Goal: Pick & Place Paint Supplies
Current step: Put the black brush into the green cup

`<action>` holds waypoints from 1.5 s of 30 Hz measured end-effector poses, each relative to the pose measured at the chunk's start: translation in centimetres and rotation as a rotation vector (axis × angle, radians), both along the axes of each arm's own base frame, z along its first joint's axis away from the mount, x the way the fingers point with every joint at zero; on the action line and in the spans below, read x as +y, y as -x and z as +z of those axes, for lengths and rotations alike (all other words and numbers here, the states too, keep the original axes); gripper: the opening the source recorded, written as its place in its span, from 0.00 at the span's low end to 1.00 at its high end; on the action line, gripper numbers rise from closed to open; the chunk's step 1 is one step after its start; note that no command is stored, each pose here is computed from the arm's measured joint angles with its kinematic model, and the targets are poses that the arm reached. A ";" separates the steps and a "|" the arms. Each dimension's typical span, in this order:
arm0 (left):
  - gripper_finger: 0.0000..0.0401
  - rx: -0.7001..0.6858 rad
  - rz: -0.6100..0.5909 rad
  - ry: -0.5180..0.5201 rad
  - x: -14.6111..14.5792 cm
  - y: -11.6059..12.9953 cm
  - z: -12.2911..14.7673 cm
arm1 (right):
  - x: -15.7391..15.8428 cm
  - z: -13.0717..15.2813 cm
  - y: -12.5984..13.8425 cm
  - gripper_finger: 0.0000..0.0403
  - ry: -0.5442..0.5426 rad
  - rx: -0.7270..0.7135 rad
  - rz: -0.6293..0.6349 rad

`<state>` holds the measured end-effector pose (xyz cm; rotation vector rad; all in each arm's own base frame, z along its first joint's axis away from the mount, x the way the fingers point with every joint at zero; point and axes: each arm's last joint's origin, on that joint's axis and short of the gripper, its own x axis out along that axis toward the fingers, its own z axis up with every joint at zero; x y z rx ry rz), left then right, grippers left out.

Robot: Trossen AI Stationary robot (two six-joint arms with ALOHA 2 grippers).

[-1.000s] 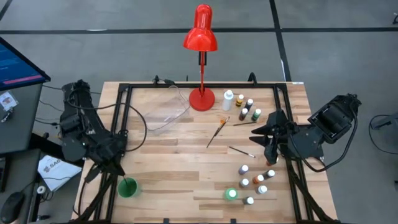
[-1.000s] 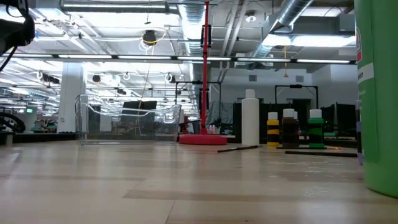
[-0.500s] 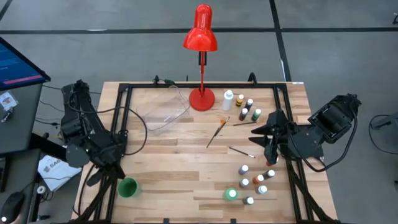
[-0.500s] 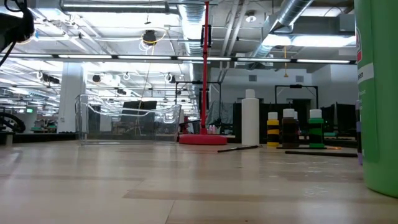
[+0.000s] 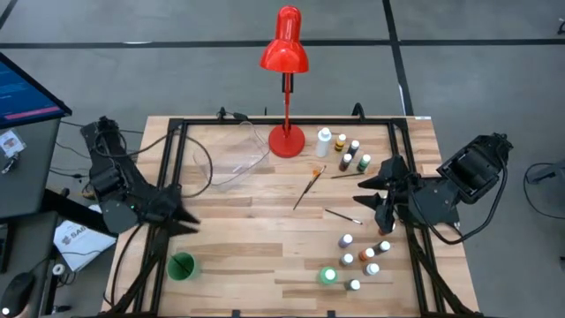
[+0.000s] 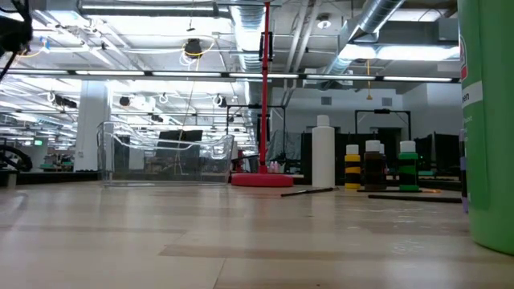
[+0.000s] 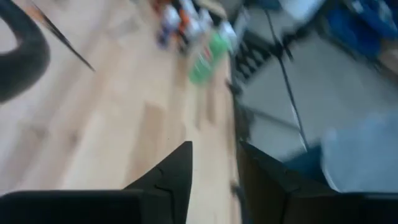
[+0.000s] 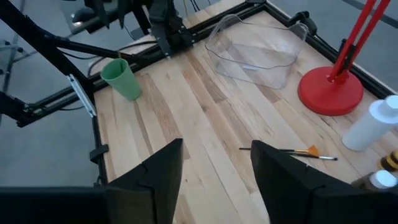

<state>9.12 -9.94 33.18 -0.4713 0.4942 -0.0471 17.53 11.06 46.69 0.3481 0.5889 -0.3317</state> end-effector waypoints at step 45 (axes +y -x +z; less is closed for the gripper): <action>0.31 -0.031 0.402 -0.013 2.9 -8.4 -0.7 | -5.4 -26.2 -1.4 0.50 -0.345 0.813 -0.011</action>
